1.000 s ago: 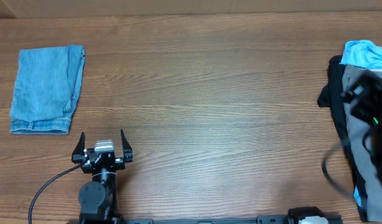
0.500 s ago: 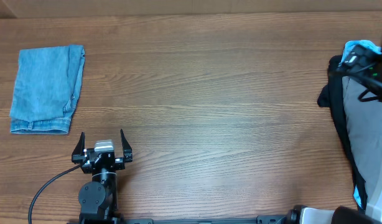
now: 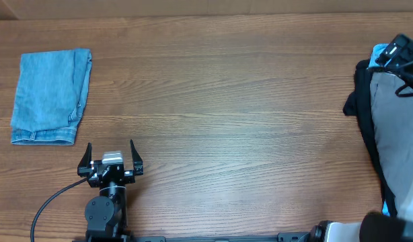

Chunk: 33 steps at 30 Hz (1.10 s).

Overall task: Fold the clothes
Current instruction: 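Reach the right gripper to the grey pants on the right pile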

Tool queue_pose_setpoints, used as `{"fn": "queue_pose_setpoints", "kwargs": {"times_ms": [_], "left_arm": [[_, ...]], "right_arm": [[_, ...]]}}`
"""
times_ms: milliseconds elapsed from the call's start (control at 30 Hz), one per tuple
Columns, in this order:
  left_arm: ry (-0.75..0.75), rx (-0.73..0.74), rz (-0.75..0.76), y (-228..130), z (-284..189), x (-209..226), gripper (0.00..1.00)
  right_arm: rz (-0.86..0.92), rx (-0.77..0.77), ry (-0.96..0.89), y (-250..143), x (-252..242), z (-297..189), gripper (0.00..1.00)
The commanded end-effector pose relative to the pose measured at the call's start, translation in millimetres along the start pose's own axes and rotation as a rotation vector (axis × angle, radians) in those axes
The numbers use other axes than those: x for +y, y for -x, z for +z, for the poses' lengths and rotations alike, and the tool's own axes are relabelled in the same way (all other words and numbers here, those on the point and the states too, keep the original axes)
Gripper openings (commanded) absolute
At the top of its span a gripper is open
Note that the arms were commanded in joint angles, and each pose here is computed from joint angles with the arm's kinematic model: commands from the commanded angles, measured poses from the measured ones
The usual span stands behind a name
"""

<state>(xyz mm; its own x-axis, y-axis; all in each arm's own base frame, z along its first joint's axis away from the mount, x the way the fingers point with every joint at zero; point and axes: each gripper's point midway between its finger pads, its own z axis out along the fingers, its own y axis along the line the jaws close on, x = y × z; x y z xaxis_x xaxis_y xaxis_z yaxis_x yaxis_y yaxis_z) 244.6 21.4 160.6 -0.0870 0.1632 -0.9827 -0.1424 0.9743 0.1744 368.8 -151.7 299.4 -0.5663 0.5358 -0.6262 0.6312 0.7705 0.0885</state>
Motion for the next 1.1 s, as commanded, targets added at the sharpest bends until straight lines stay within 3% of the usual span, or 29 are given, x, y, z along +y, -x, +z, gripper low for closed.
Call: {"fn": "queue_pose_setpoints", "kwargs": {"times_ms": [0, 167, 200, 433, 600, 1067], "left_arm": [[0.023, -0.003, 0.016, 0.0, -0.2, 4.2, 1.00], [0.023, -0.003, 0.016, 0.0, -0.2, 4.2, 1.00], [0.023, -0.003, 0.016, 0.0, -0.2, 4.2, 1.00], [0.023, -0.003, 0.016, 0.0, -0.2, 4.2, 1.00], [0.023, -0.003, 0.016, 0.0, -0.2, 4.2, 1.00], [0.023, -0.003, 0.016, 0.0, -0.2, 4.2, 1.00]], "right_arm": [[-0.015, 0.026, -0.094, 5.5, -9.9, 38.9, 1.00], [0.002, 0.057, -0.132, 8.7, -17.0, 93.0, 0.99], [0.009, 0.061, -0.138, 9.8, -18.5, 108.2, 0.94], [0.019, 0.064, -0.145, 9.2, -14.8, 169.8, 0.90], [0.016, 0.080, -0.151, 0.6, -13.1, 209.0, 0.66], [0.011, 0.108, -0.160, -18.9, -12.5, 263.7, 0.72]]}}
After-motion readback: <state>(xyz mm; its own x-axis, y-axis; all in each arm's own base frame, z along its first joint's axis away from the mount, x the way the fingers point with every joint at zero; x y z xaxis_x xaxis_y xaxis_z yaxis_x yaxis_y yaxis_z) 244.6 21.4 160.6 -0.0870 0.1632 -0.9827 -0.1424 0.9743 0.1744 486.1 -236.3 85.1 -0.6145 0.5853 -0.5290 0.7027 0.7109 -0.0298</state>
